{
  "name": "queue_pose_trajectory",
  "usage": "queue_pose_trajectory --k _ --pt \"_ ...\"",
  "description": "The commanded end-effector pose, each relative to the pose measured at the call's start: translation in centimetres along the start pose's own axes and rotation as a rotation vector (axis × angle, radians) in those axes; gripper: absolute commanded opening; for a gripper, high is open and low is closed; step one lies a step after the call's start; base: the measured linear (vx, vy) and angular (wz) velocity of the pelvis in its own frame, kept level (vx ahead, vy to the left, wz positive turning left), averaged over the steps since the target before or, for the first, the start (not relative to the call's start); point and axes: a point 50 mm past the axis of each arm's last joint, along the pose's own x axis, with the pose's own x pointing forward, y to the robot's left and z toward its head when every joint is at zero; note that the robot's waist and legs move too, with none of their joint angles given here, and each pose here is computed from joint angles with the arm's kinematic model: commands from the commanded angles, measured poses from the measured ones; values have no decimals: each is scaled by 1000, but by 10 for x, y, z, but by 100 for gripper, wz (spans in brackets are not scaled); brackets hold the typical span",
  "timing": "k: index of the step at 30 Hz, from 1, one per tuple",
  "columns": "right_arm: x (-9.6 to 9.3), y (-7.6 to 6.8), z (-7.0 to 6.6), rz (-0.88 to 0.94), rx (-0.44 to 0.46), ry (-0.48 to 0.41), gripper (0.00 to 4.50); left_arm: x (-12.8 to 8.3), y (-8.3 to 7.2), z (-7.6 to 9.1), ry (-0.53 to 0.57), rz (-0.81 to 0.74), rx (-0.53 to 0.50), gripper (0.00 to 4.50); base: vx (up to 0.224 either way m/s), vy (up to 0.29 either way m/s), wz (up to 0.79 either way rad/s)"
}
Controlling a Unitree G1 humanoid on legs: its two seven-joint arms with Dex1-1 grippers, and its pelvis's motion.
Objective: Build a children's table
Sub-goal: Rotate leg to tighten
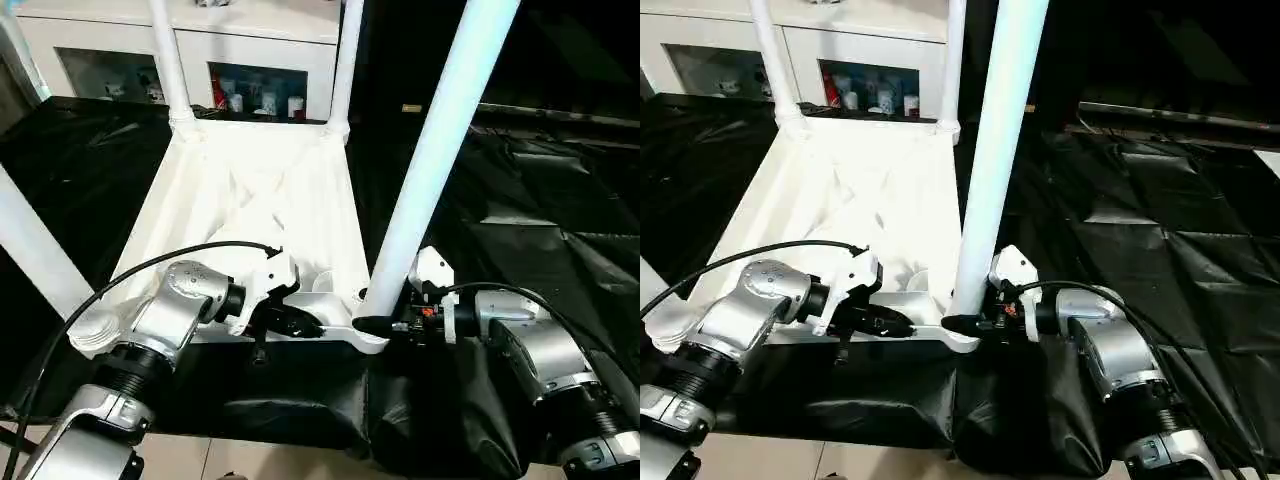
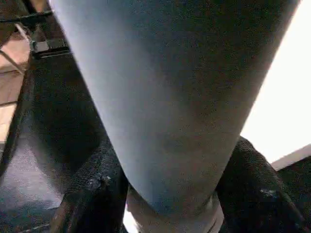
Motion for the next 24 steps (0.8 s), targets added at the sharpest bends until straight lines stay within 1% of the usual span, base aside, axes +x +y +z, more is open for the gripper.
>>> queue_pose_trajectory --k 1,4,5,6,7,9,12,13,15,16,19,20,21,22,24 --pt "14 4 -11 -6 50 35 204 11 7 5 -10 99 -7 0 0 0 0" --pt "18 -11 -19 -207 71 78 200 16 18 7 -16 247 -42 0 0 0 0" --pt "22 -16 -22 -301 99 86 200 20 23 10 -27 315 -66 0 0 0 0" --pt "22 -16 -22 -301 99 86 199 20 23 10 -27 315 -66 0 0 0 0" --pt "27 -20 -24 -382 134 84 199 25 26 13 -36 368 -85 0 0 0 0" --pt "36 -23 -25 -499 210 62 197 36 27 19 -46 424 -101 0 0 0 0" --pt "49 -25 -26 -634 310 32 197 50 26 27 -48 464 -95 0 0 0 0" --pt "49 -25 -26 -634 310 32 197 50 26 27 -48 464 -95 0 0 0 0" --pt "60 -22 -25 -668 363 7 197 63 23 34 -48 463 -68 0 0 0 0" --pt "76 -17 -20 -661 395 -29 197 77 16 40 -42 438 -27 0 0 0 0" --pt "82 -13 -15 -618 370 -50 197 81 12 42 -39 413 -11 0 0 0 0" --pt "84 -11 -13 -592 352 -61 232 82 11 42 -40 402 -10 0 0 0 0" --pt "84 -11 -13 -592 352 -61 252 82 11 42 -40 402 -10 0 0 0 0" --pt "84 -11 -11 -574 355 -80 266 81 12 41 -40 405 -12 0 0 0 0" --pt "81 -11 -8 -521 328 -98 276 76 14 39 -37 398 -7 0 0 0 0"
